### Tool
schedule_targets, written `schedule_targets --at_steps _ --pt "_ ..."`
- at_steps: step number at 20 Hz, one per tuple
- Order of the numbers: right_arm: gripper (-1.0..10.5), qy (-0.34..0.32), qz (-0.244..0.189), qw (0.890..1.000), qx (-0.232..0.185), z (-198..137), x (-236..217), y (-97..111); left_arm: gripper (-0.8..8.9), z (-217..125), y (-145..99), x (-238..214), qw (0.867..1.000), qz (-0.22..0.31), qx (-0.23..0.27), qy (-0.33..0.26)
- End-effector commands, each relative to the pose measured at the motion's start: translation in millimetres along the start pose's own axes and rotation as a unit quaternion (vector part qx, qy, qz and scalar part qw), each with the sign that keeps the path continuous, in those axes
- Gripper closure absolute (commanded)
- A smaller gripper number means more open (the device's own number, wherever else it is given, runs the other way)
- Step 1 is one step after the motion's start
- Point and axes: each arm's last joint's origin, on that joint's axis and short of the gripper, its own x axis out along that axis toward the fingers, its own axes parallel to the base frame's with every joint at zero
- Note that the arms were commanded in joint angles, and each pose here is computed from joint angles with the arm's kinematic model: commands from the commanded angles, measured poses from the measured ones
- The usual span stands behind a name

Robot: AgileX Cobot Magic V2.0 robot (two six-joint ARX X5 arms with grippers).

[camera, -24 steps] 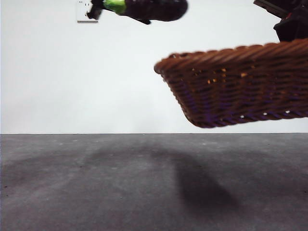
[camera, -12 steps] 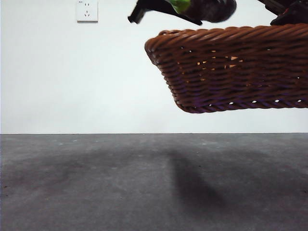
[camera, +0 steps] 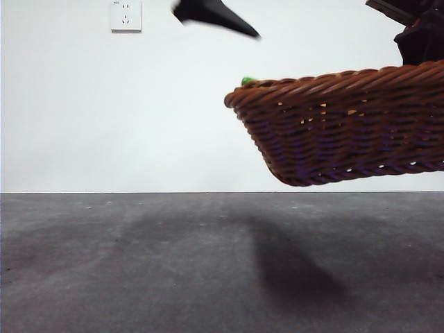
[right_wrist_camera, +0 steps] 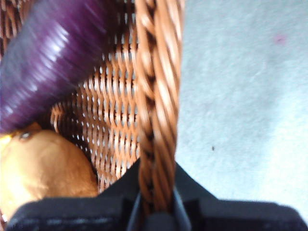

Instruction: Help me put the vegetables on the table into the basket

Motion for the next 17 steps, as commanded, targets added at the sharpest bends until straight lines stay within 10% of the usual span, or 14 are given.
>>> schedule_targets --at_steps 1,4,8,17 --pt "9.6 0.003 0.012 1.0 -0.004 5 5 0 4.09 -12 -16 -33 0.998 -0.001 0.056 -0.008" --pt "9.6 0.001 0.021 1.0 -0.006 21 25 -5 8.28 -39 -40 -87 0.994 0.038 0.099 -0.021" --pt "9.6 0.015 0.015 1.0 0.003 55 45 -27 8.22 -76 -56 -138 0.986 0.119 0.118 -0.021" --pt "9.6 0.049 -0.002 0.999 0.004 118 80 -105 8.22 -127 -64 -174 0.982 0.121 0.133 -0.056"
